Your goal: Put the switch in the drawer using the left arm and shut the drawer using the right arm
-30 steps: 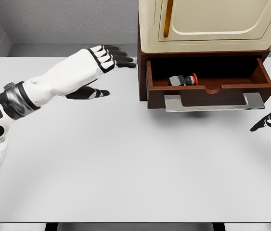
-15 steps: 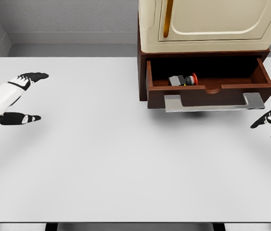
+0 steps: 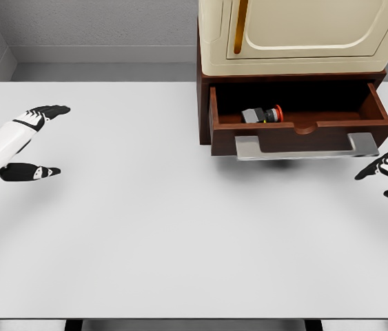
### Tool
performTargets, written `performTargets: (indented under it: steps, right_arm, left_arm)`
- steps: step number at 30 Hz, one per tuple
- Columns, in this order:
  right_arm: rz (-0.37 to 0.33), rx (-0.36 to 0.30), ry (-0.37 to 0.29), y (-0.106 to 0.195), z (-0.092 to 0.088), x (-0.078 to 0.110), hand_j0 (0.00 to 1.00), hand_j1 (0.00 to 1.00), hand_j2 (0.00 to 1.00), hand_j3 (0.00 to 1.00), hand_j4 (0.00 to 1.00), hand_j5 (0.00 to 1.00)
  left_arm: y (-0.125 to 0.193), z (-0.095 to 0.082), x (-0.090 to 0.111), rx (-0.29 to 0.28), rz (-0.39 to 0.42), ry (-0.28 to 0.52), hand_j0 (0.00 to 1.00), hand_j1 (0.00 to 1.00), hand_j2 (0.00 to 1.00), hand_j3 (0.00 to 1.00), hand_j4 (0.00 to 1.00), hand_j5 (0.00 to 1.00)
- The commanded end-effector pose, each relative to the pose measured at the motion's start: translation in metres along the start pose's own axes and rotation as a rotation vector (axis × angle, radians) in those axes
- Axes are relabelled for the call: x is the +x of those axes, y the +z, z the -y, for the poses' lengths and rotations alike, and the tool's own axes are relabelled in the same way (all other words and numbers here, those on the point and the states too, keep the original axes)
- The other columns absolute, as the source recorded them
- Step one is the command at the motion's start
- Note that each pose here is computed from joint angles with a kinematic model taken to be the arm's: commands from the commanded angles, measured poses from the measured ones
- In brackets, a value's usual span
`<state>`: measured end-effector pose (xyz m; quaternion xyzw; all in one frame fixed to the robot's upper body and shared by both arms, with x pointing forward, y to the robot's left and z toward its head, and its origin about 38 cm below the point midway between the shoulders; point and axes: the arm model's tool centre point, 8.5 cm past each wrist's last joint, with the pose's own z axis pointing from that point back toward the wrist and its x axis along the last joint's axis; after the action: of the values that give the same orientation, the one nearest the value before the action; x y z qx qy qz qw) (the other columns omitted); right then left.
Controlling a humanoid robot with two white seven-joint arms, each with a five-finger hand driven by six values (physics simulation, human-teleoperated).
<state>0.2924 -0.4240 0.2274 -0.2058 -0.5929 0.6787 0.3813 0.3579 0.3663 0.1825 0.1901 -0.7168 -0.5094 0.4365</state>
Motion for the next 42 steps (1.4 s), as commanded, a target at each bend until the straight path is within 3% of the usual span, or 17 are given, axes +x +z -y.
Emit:
performTargets:
  steps: [1, 6, 9, 13, 24, 32, 42]
  right_arm:
    - [0.001, -0.005, -0.005, 0.0, 0.0, 0.0, 0.69, 0.69, 0.69, 0.69, 0.69, 0.69]
    - [-0.004, -0.001, -0.003, 0.0, -0.004, 0.0, 0.69, 0.69, 0.69, 0.69, 0.69, 0.69]
    - [-0.013, -0.034, -0.014, -0.003, -0.006, -0.002, 0.7, 0.7, 0.7, 0.7, 0.7, 0.7]
    - [0.016, -0.035, -0.017, -0.024, -0.006, -0.006, 0.69, 0.69, 0.69, 0.69, 0.69, 0.69]
    - [-0.009, -0.023, -0.045, -0.026, -0.018, -0.015, 0.7, 0.7, 0.7, 0.7, 0.7, 0.7]
    - [-0.014, -0.067, -0.063, -0.045, -0.024, -0.022, 0.7, 0.7, 0.7, 0.7, 0.7, 0.7]
    - [0.013, -0.094, -0.054, -0.069, -0.02, -0.021, 0.7, 0.7, 0.7, 0.7, 0.7, 0.7]
  left_arm:
    - [0.0, -0.001, 0.0, 0.007, 0.003, 0.008, 1.0, 1.0, 1.0, 1.0, 1.0, 1.0]
    - [0.0, 0.0, 0.001, 0.008, 0.003, 0.011, 1.0, 1.0, 1.0, 1.0, 1.0, 1.0]
    - [-0.001, 0.001, 0.001, 0.009, 0.004, 0.012, 1.0, 1.0, 1.0, 1.0, 1.0, 1.0]
    - [-0.002, 0.003, 0.002, 0.015, 0.007, 0.02, 1.0, 1.0, 1.0, 1.0, 1.0, 1.0]
    - [-0.003, 0.003, 0.004, 0.017, 0.012, 0.019, 1.0, 1.0, 1.0, 1.0, 1.0, 1.0]
    - [-0.005, 0.004, 0.007, 0.024, 0.02, 0.022, 1.0, 1.0, 1.0, 1.0, 1.0, 1.0]
    - [-0.006, 0.005, 0.007, 0.024, 0.021, 0.025, 1.0, 1.0, 1.0, 1.0, 1.0, 1.0]
